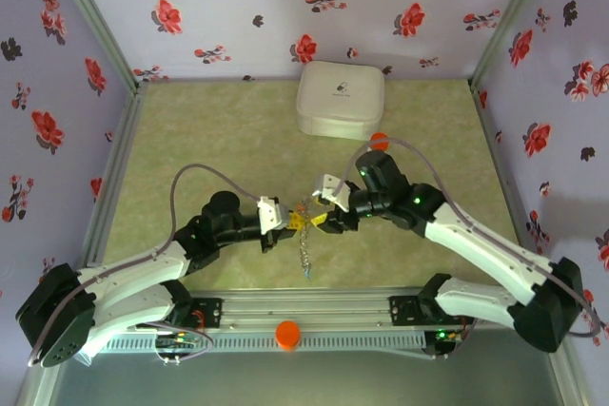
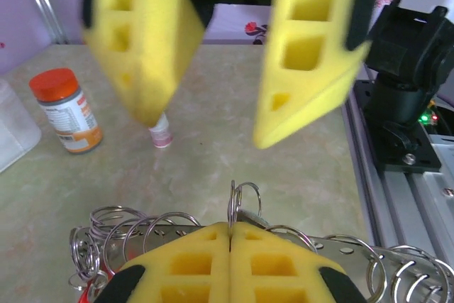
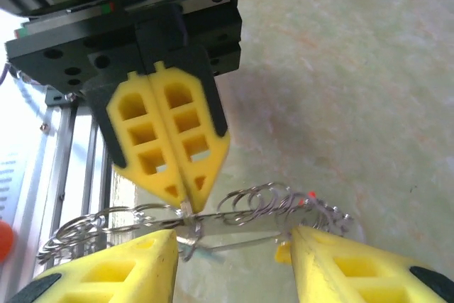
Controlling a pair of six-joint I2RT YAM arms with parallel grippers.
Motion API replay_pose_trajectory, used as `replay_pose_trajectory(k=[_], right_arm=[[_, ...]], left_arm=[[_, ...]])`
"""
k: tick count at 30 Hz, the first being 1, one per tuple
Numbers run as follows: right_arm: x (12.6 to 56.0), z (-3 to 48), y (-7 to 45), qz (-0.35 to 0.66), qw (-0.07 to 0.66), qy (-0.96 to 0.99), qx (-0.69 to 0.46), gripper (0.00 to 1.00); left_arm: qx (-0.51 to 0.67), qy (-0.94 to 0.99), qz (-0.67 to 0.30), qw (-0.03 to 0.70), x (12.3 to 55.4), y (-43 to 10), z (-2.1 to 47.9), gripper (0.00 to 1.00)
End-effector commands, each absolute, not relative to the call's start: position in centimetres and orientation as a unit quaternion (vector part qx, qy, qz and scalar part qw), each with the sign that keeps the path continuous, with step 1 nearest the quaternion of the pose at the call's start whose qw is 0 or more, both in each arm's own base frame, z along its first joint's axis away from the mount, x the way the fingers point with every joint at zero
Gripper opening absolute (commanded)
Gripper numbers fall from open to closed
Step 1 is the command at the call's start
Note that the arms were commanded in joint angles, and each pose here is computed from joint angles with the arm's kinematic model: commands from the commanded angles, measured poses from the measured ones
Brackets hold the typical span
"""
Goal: Put the keys on the keyring
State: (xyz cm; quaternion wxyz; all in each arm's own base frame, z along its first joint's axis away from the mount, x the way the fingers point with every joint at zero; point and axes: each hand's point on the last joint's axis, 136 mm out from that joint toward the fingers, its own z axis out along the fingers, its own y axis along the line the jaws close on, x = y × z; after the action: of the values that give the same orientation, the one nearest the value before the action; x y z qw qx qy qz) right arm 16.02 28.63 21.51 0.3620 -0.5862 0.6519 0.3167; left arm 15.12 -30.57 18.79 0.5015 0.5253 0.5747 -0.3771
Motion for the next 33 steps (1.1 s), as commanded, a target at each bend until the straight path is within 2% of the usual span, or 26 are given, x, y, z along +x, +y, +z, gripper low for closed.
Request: replay_pose_trajectory(k=[1, 7, 15, 19, 22, 28, 31, 33], right_arm=[[16.1, 22.0, 29.0, 0.351, 0.383, 0.671, -0.529, 0.46], [15.9, 20.1, 29.7, 0.35, 0.399, 0.676, -0.511, 0.45], [16.7, 20.2, 30.0, 0.349, 0.42, 0.672, -0.5, 0.41], [16.4, 20.2, 30.4, 0.361, 0.413, 0.666, -0.505, 0.31], [16.1, 20.2, 30.6, 0.369, 0.408, 0.662, -0.509, 0.2], [15.9, 20.1, 30.8, 0.374, 0.404, 0.655, -0.518, 0.2], [15.9, 20.9, 30.9, 0.375, 0.41, 0.644, -0.526, 0.0], [15.7, 21.2, 30.8, 0.363, 0.405, 0.639, -0.544, 0.0]], left_arm=[[0.499, 0.563, -0.371, 0.545, 16.3, -30.5, 20.6, 0.0], [0.48, 0.558, -0.38, 0.56, 16.5, -30.5, 21.0, 0.0], [0.476, 0.542, -0.407, 0.561, 15.8, -30.7, 21.3, 0.0], [0.476, 0.533, -0.413, 0.565, 15.6, -30.7, 21.5, 0.0], [0.474, 0.525, -0.417, 0.571, 15.5, -30.7, 22.0, 0.0], [0.467, 0.516, -0.428, 0.577, 15.1, -30.4, 21.9, 0.0], [0.466, 0.516, -0.431, 0.576, 15.0, -30.4, 21.9, 0.0], [0.461, 0.526, -0.422, 0.577, 15.5, -30.3, 21.7, 0.0]])
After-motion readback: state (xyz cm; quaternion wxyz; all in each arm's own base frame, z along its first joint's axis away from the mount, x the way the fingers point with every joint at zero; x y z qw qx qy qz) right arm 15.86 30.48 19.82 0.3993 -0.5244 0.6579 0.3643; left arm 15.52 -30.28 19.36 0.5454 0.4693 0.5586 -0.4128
